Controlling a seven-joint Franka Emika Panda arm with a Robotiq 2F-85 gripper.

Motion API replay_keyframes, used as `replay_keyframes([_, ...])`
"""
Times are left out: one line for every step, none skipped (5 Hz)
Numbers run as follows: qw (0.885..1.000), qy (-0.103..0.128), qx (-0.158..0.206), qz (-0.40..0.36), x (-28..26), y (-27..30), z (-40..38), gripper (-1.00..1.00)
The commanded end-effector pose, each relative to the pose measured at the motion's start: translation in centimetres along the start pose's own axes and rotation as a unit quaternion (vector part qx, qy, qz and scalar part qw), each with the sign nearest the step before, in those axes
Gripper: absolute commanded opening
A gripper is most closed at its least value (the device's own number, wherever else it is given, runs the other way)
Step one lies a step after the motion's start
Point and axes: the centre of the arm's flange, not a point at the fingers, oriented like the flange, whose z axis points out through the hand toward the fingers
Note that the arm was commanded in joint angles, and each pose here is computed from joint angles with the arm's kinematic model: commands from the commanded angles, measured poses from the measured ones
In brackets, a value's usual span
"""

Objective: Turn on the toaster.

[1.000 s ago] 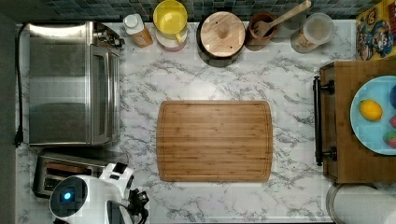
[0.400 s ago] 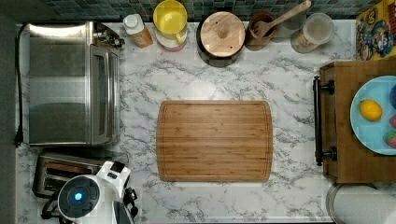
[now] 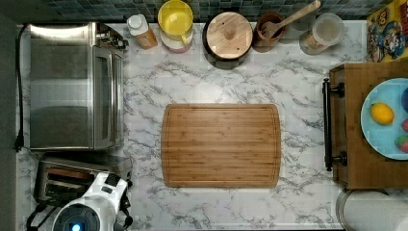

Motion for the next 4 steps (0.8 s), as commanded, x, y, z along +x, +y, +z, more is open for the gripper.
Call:
replay_keyframes([0.997,0.003,-0.043,0.056,0.6,0.8,5.3,-1.0])
replay_keyframes([0.994,0.032,-0.034,0.096,1.1,4.0,3.3,-1.0])
replay_keyframes([0.991,0.062,-0.012,0.119,1.7,6.4,1.2,-1.0])
replay_keyframes([0.994,0.017,-0.024,0.101,2.2,4.9,2.8,-1.0])
